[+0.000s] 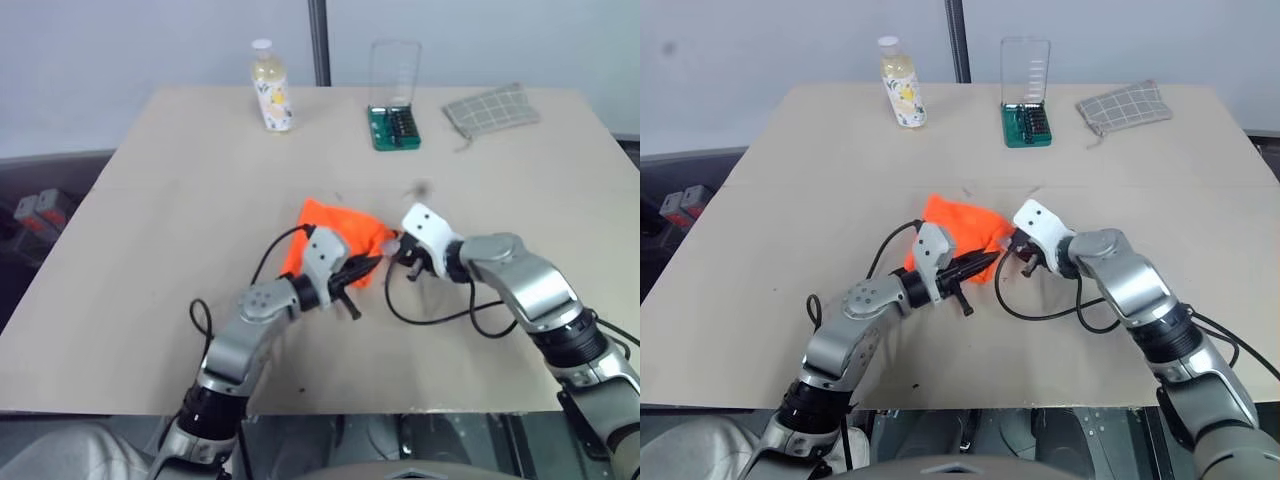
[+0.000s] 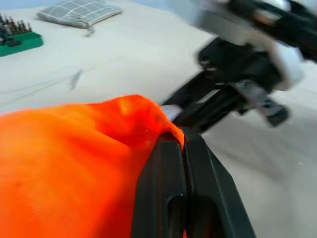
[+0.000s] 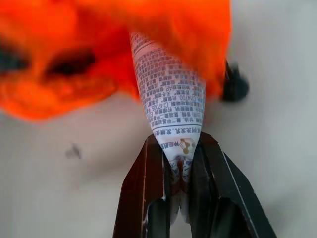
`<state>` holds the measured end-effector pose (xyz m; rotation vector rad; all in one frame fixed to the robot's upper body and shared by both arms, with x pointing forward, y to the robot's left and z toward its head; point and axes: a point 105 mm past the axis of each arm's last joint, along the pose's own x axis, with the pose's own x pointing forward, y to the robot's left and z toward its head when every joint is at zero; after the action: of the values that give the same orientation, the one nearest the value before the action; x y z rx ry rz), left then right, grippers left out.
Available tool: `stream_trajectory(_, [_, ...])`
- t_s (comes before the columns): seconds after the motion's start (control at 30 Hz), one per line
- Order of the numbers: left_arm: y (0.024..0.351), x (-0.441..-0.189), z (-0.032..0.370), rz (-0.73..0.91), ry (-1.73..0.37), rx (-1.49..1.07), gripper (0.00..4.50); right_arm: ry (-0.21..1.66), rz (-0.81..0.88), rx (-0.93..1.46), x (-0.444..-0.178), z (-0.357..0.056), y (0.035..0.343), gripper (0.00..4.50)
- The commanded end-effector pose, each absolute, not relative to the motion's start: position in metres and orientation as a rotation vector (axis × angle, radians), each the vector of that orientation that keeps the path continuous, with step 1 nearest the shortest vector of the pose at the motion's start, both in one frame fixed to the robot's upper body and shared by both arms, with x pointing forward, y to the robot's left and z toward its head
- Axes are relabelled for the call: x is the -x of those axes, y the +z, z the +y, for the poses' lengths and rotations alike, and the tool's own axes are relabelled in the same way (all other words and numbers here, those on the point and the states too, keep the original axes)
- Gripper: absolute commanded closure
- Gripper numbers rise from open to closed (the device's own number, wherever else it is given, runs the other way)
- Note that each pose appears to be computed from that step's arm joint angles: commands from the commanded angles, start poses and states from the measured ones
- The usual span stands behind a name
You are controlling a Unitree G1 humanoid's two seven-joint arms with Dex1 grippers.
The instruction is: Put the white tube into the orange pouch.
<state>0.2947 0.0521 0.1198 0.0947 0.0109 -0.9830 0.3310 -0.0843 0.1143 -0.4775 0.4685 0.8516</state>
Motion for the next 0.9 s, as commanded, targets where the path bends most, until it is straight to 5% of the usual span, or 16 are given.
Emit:
stream_trajectory(0.03, [0.127, -0.291, 0.052, -0.037, -0.998, -0.079, 4.5, 0.867, 0.406, 0.44, -0.324, -0.081, 0.134, 4.46])
stream_trajectory(0.5, [0.132, -0.276, 0.035, -0.094, -1.225, -0.134, 4.5, 1.017, 0.276, 0.544, -0.338, -0.025, 0.14, 4.46])
stream_trajectory(0.53, [0.131, -0.275, 0.034, -0.095, -1.238, -0.138, 4.5, 1.037, 0.238, 0.567, -0.34, -0.021, 0.143, 3.69])
stream_trajectory(0.67, [0.129, -0.27, 0.033, -0.092, -1.275, -0.149, 4.5, 1.118, 0.063, 0.579, -0.343, -0.009, 0.16, 2.2])
stream_trajectory(0.9, [0.128, -0.282, 0.055, -0.08, -1.195, -0.141, 4.5, 1.185, 0.008, 0.405, -0.331, -0.044, 0.173, 2.2])
